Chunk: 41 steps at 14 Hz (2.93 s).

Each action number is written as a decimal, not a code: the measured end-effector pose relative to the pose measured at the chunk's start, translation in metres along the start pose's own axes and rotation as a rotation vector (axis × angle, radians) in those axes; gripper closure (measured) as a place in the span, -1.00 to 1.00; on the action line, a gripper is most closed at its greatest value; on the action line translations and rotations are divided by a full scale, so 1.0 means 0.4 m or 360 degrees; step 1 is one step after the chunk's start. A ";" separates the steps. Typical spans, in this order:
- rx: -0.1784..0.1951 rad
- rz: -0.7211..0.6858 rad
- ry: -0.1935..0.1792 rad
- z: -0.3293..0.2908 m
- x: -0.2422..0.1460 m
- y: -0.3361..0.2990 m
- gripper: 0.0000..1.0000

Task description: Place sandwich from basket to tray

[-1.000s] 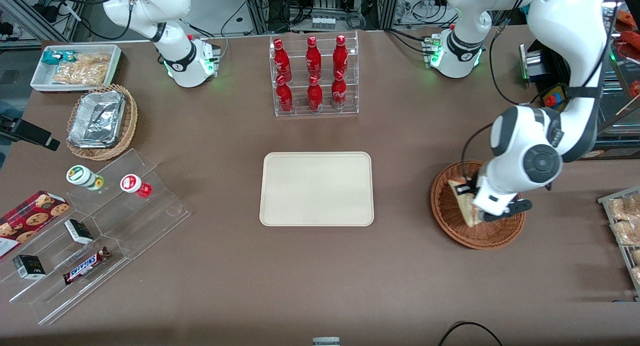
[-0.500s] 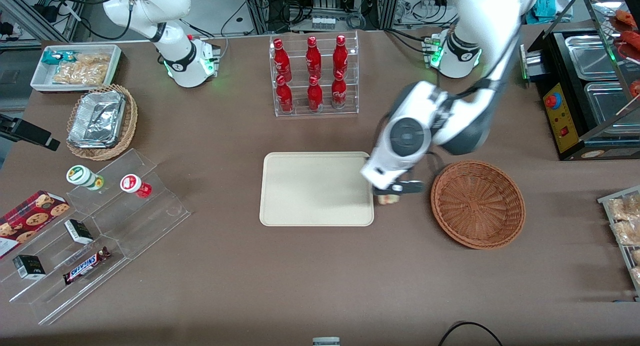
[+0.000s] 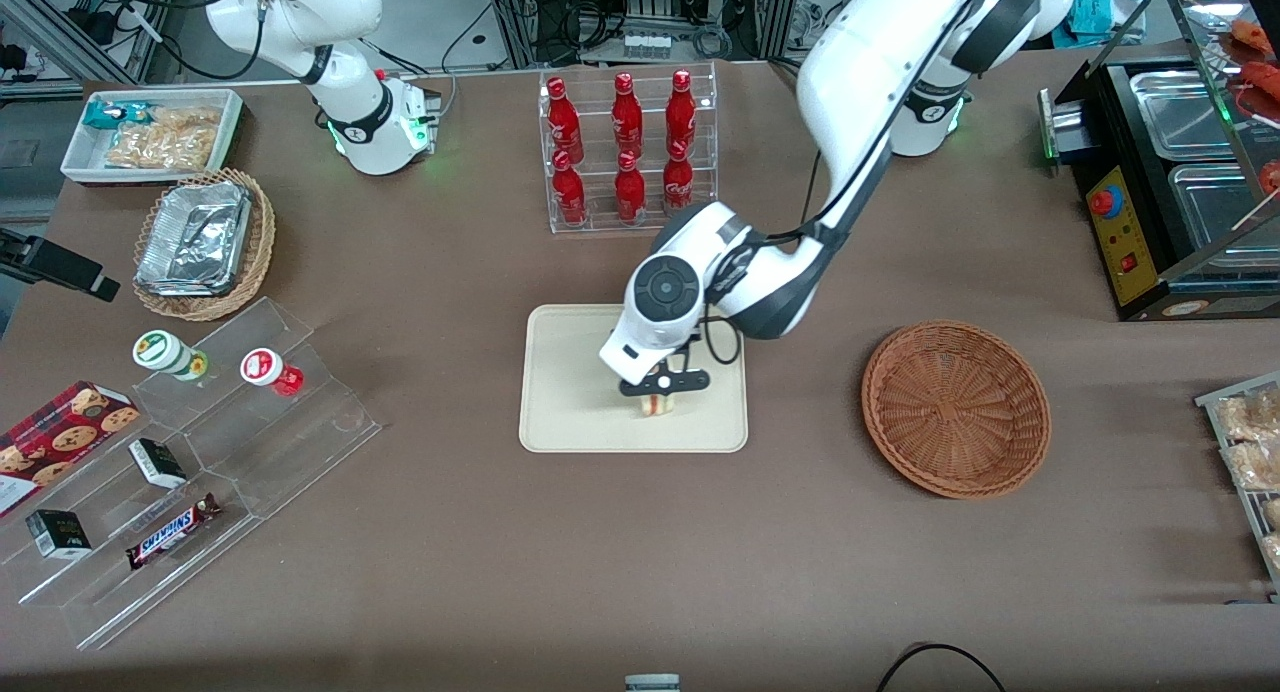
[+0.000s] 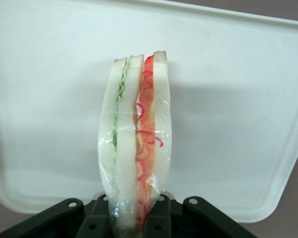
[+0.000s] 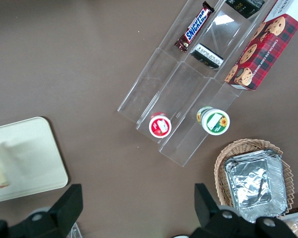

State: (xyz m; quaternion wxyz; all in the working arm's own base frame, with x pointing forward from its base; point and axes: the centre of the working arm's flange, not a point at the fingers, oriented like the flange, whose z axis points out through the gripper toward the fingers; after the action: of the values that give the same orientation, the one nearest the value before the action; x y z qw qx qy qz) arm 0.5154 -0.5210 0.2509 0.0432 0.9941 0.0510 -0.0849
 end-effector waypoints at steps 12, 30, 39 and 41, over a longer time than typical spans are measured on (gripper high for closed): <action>0.0224 -0.0019 0.0217 -0.347 0.066 -0.111 -1.00; 0.0311 0.0215 -0.0022 -1.060 -0.059 -0.849 -1.00; 0.0365 0.0077 -0.0039 -1.036 -0.104 -0.899 -1.00; 0.0319 0.0042 -0.0042 -1.047 -0.099 -0.926 -1.00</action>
State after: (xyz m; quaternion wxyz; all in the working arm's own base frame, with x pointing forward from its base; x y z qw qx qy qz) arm 0.5053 -0.1181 0.6404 -0.0546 0.9929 0.0286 -0.1020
